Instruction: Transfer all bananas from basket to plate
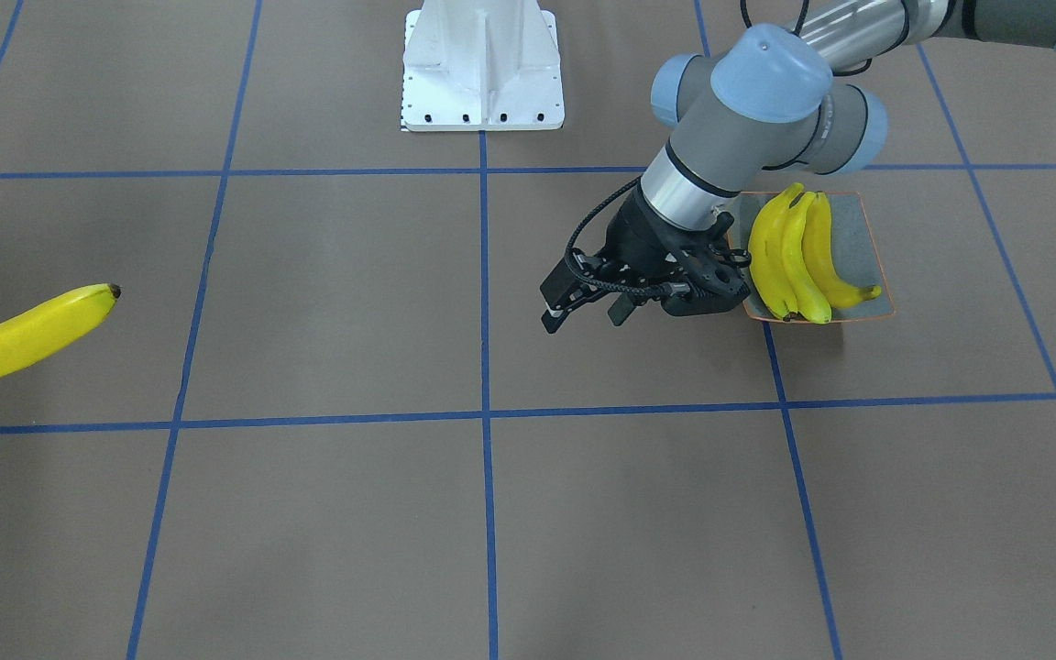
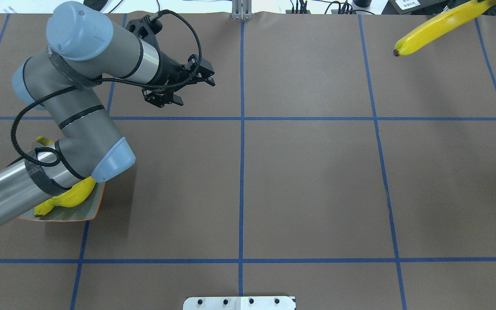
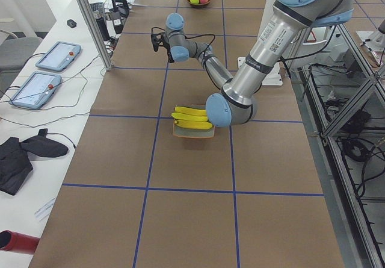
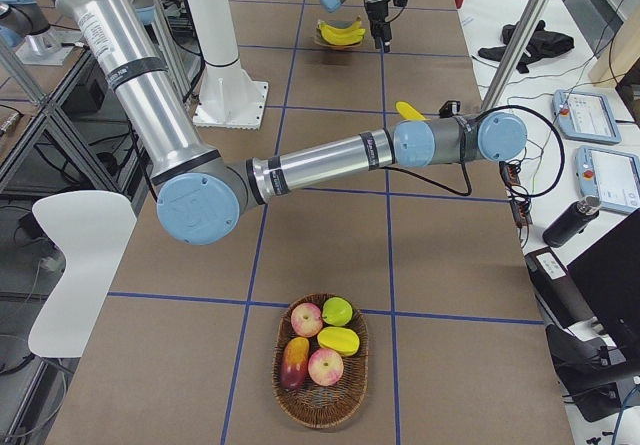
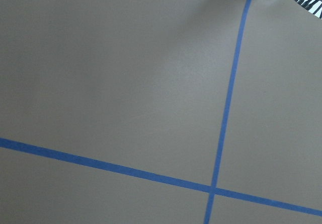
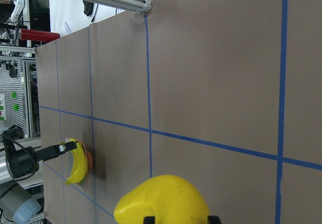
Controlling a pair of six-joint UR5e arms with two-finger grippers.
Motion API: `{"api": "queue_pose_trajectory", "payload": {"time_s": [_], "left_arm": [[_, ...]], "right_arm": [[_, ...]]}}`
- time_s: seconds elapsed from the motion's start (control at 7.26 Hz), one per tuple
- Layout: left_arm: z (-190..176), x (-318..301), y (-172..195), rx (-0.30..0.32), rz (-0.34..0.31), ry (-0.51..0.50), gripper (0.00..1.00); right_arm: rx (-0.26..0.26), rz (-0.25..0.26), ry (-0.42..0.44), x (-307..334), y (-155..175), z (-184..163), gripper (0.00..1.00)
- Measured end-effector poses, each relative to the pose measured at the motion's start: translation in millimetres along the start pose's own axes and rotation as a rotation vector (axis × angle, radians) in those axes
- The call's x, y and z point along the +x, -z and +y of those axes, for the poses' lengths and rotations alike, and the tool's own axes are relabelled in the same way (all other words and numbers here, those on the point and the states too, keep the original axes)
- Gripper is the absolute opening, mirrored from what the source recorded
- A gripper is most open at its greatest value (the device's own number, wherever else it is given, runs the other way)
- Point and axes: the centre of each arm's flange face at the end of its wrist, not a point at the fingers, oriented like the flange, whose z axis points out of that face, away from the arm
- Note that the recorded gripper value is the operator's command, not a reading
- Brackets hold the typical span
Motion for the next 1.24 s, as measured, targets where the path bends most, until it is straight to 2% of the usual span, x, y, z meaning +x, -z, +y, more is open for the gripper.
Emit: {"api": "queue_pose_trajectory", "payload": {"time_s": [0.41,0.83,1.24], "left_arm": [[27,39,13,-0.038,0.143,0.013,1.0],[54,75,28,-0.075,0.256,-0.045,1.0],[76,102,35,-0.107,0.309,-0.074,1.0]], "right_arm": [[-0.06,-0.05,-0.003,-9,-35,-3,0.0],[-0.124,-0.059,-0.028,-23,-75,-4,0.0],[-0.183,-0.058,-0.034,-39,-115,-3,0.0]]}}
